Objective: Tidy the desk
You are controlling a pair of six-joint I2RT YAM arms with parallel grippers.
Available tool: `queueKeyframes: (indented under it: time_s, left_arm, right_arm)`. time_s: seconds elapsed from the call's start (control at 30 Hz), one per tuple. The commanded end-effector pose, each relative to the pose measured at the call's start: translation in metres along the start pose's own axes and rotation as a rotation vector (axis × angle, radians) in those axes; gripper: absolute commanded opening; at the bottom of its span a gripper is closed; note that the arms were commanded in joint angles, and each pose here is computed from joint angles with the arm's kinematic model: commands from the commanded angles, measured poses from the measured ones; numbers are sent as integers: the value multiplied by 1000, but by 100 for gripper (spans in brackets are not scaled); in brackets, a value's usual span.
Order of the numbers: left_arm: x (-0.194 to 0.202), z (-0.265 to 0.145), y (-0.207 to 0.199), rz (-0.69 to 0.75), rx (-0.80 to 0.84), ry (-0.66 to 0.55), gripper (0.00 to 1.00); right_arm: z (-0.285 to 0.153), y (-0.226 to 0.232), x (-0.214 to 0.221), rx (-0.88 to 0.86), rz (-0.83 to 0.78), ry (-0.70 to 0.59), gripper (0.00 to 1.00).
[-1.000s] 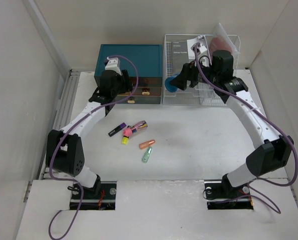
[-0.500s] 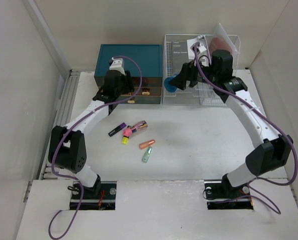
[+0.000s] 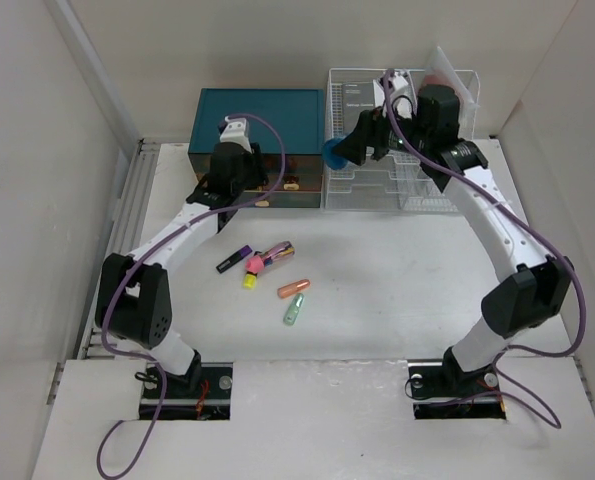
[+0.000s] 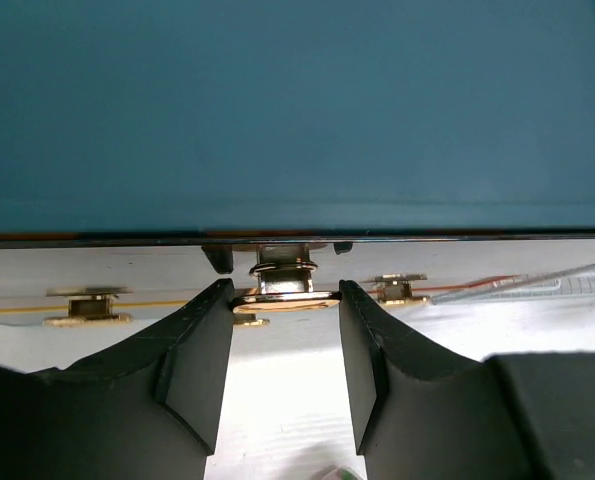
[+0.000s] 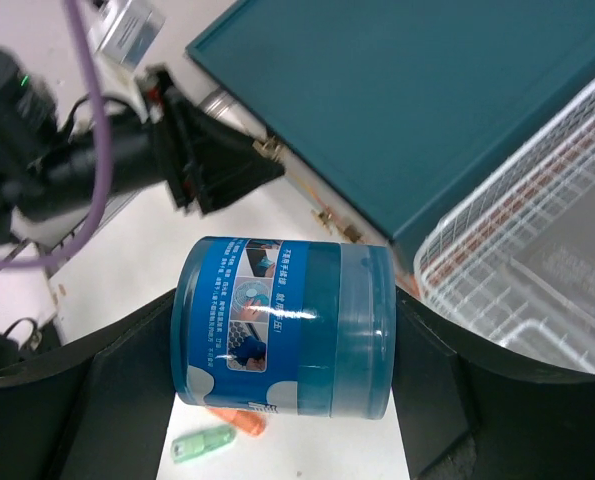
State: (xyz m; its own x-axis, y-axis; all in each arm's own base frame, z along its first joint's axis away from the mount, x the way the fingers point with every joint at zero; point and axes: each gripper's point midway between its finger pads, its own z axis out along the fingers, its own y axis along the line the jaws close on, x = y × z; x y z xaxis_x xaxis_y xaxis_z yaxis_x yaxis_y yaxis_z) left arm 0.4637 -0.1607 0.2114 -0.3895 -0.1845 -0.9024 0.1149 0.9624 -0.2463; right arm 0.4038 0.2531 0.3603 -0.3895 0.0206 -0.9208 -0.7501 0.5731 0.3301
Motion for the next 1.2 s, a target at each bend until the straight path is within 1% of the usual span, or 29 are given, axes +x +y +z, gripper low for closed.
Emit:
queueKeyframes:
  time_s: [0.0,0.03,0.07,0.1,0.17,0.2,0.27,0.3,0.33,0.37,0.57,0.63,0.67,0.7,0.77,0.8,0.83,0.87,0.9,0.93,0.97,1.03,1.17]
  left_arm:
    - [-11,-24,5,11,-26,-42,24]
    - [-10,-27,6,11,-26,-41,24]
    - [-14,-33,5,8,-22,-54,24]
    - [-7,-35,8,11,-27,-37,24]
    - [-10,-44,7,9,-14,-50,23]
    - [-7,-46,8,10,-16,-42,22]
    - [2,-49,7,15,-12,-26,22]
    - [-2,-52,4,13,1,-38,22]
    - [0,-55,6,14,-1,-31,22]
    - [6,-56,1,19,15,-17,22]
    - [11,-66,-5,17,33,-13,22]
    - [4,-72,-6,13,40,-33,22]
    - [6,-72,-5,15,37,-25,22]
    - [11,-72,-4,16,34,-16,22]
    - [8,-75,-8,17,47,-25,22]
    - [5,-78,-11,16,58,-31,22]
    - [10,-77,-9,17,55,-22,22]
    - [10,-77,-9,17,55,-22,22]
    - [10,-77,-9,17,55,-22,22]
    - [10,-77,-9,17,55,-22,22]
    - [10,-77,-9,17,55,-22,22]
    - [8,-80,-14,10,67,-28,22]
    - [8,-80,-14,10,67,-28,22]
  right_arm:
    - [10,10,-37,-14,-58,-81,0]
    - [18,16,-32,-25,-53,-64,0]
    - [23,17,-36,-21,-58,-70,0]
    - [32,12,-31,-10,-51,-59,0]
    - [41,14,-31,10,-48,-50,0]
    - [49,5,-25,28,-43,-31,0]
    - [60,12,-21,24,-40,-12,0]
    - [62,10,-24,37,-41,-16,0]
    - [69,13,-17,34,-38,-1,0]
    - [72,20,-21,40,-48,-12,0]
    - [88,27,-13,96,-57,-6,0]
    - [94,21,-9,146,-57,-5,0]
    - [99,22,-4,156,-58,3,0]
    - [97,16,-9,197,-61,-15,0]
    - [105,22,-2,213,-66,-5,0]
    - [105,24,-6,226,-71,-18,0]
    - [110,21,3,267,-71,0,0]
    - [110,22,-3,290,-76,-17,0]
    - [112,21,-1,315,-64,-13,0]
    - [113,12,6,376,-55,-2,0]
    - [114,18,2,392,-50,-20,0]
    - [115,12,11,445,-17,-7,0]
    - [114,10,13,585,12,-52,1]
